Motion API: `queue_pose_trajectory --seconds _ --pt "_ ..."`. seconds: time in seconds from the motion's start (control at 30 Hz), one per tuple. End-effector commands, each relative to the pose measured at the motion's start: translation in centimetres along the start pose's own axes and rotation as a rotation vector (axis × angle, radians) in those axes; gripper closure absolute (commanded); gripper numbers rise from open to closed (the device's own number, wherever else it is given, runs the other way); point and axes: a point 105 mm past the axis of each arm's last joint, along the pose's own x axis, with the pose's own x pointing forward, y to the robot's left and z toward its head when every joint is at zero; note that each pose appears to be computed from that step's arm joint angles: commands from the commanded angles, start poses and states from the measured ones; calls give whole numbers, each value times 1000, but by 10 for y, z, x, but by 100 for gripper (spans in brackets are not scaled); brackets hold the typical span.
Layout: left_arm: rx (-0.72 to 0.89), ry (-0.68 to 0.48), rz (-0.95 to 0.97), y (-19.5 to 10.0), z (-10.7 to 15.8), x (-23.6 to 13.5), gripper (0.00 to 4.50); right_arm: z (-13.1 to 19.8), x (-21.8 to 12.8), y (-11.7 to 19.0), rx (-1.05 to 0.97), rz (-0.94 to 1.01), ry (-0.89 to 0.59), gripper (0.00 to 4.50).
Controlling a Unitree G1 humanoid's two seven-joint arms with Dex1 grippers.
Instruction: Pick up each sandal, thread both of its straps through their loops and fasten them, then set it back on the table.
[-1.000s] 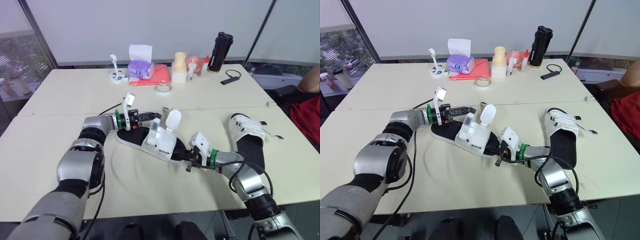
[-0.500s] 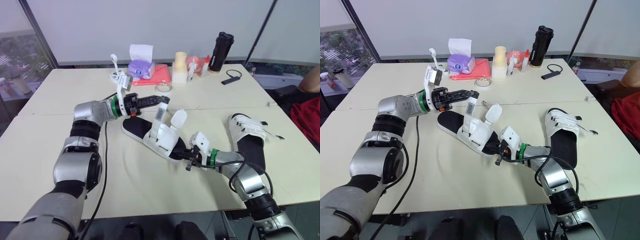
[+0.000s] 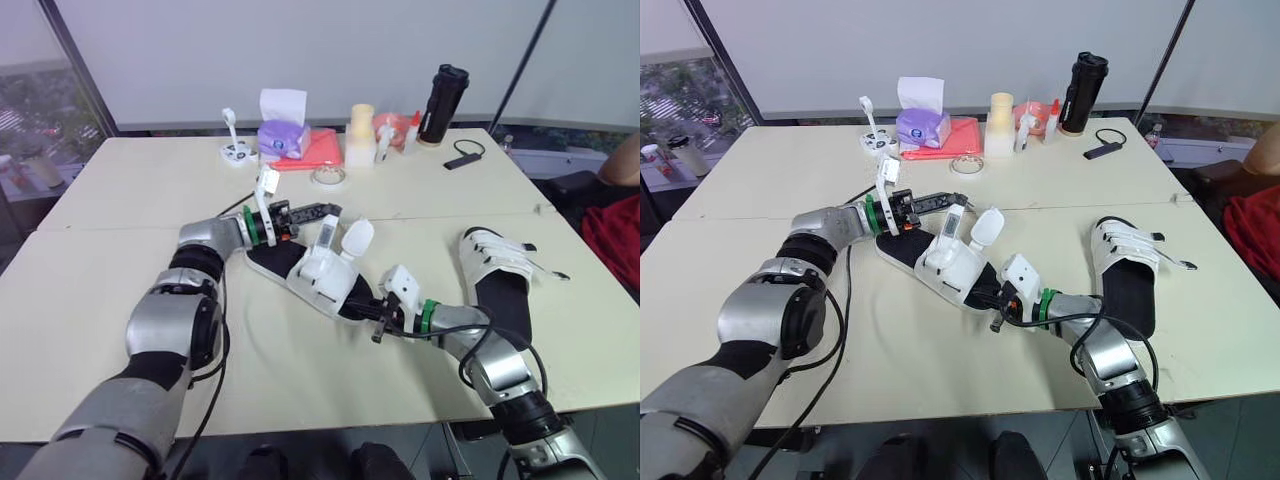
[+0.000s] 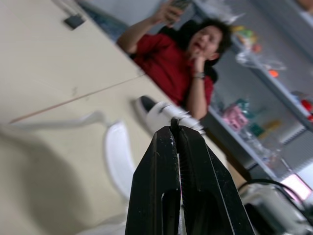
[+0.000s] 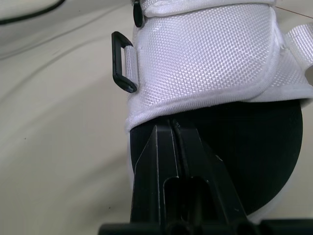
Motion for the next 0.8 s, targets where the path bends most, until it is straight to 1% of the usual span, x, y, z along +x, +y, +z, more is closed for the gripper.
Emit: queue_pose_trajectory --seconds 0.03,0.2,0.3,0.4,0.5,0.67,0.8 --pt "71 0 42 0 10 6 447 -35 -2 8 80 9 120 450" --pt "77 -15 185 17 6 6 447 -35 -2 10 86 3 116 450" --pt "49 -76 200 17 16 6 447 -36 -2 13 89 4 116 450" --pt "24 -138 116 3 35 7 447 -36 -1 14 92 2 116 450" --pt "21 -156 30 -10 46 6 447 -37 -1 14 94 1 116 450" --pt "29 -208 -47 -24 65 4 447 -37 0 15 95 7 117 450" --pt "39 -212 -73 -29 70 3 447 -37 2 15 94 12 119 450"
